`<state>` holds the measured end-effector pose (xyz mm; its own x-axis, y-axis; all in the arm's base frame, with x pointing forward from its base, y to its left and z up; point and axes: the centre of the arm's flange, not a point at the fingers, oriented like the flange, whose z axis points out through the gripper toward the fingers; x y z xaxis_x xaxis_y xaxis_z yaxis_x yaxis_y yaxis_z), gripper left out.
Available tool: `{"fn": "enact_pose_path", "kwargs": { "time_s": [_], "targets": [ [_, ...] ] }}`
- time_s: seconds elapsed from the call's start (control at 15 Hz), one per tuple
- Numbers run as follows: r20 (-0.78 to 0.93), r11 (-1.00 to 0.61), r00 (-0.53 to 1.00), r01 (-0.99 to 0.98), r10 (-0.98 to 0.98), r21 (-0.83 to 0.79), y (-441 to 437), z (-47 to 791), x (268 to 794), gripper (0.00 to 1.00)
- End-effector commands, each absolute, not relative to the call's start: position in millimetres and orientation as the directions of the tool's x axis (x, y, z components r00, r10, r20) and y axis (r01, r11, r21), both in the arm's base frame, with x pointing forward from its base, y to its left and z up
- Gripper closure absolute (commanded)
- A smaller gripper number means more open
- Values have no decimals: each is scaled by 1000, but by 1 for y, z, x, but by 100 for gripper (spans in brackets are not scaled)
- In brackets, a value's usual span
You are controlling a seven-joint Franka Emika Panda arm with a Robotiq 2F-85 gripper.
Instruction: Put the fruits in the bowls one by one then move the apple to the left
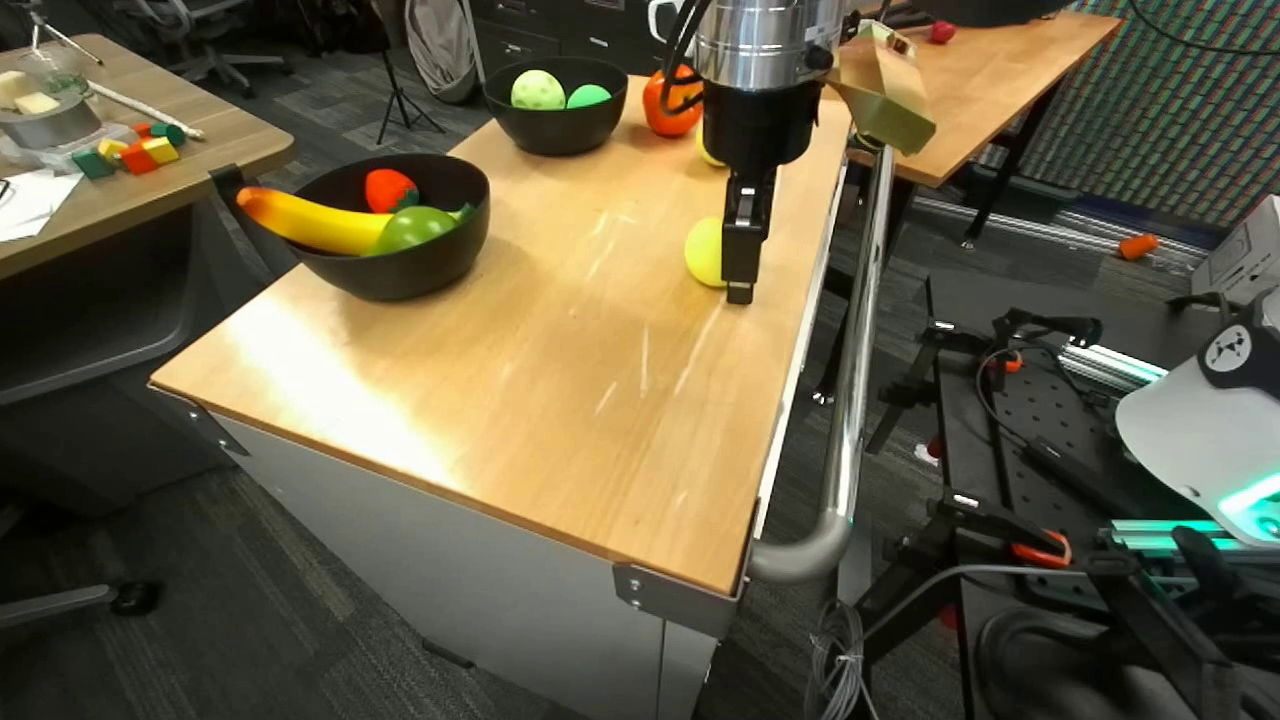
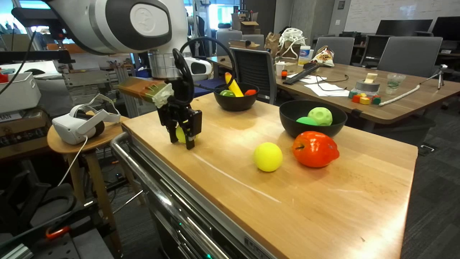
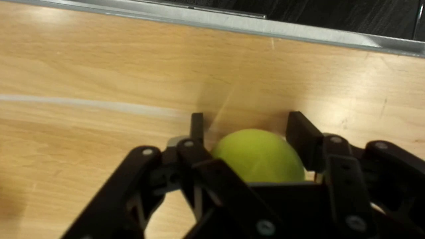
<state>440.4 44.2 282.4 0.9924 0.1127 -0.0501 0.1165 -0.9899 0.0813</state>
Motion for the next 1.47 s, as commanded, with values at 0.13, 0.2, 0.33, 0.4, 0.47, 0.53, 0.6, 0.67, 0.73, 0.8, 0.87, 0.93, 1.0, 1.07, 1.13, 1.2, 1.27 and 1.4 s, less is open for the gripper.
{"fn": "enact_pose_path", "kwargs": {
  "time_s": [0.13, 0.2, 0.33, 0.4, 0.47, 0.53, 0.6, 0.67, 0.73, 0.8, 0.87, 0.93, 1.0, 1.07, 1.13, 1.2, 1.27, 1.4],
  "targets": [
    [-32, -990, 990, 136, 135, 39, 43, 294, 480, 78],
    [-33, -989, 989, 144, 143, 42, 44, 300, 493, 84],
    [-22, -987, 988, 154, 153, 44, 44, 316, 523, 97],
    [-10, -986, 987, 162, 161, 45, 45, 331, 539, 100],
    [15, -982, 985, 169, 171, 85, 46, 351, 556, 100],
    [41, -972, 982, 176, 184, 154, 46, 371, 570, 100],
    [71, -958, 975, 190, 209, 215, 46, 392, 581, 99],
    [91, -943, 969, 197, 228, 270, 45, 412, 595, 98],
    [109, -932, 963, 204, 245, 299, 44, 434, 608, 99],
    [121, -931, 961, 203, 249, 305, 43, 455, 622, 99],
    [132, -930, 960, 196, 246, 312, 41, 475, 635, 99],
    [139, -931, 961, 185, 238, 314, 39, 491, 649, 98],
    [141, -942, 964, 179, 226, 285, 34, 498, 658, 74],
    [149, -953, 964, 181, 221, 243, 31, 503, 664, 74],
    [158, -970, 967, 174, 202, 171, 26, 502, 671, 69],
    [165, -982, 970, 164, 177, 90, 23, 500, 676, 61],
    [152, -989, 977, 145, 148, 31, 18, 496, 678, 53],
    [84, -992, 991, 105, 99, -74, 2, 492, 674, 36]
  ]
}}
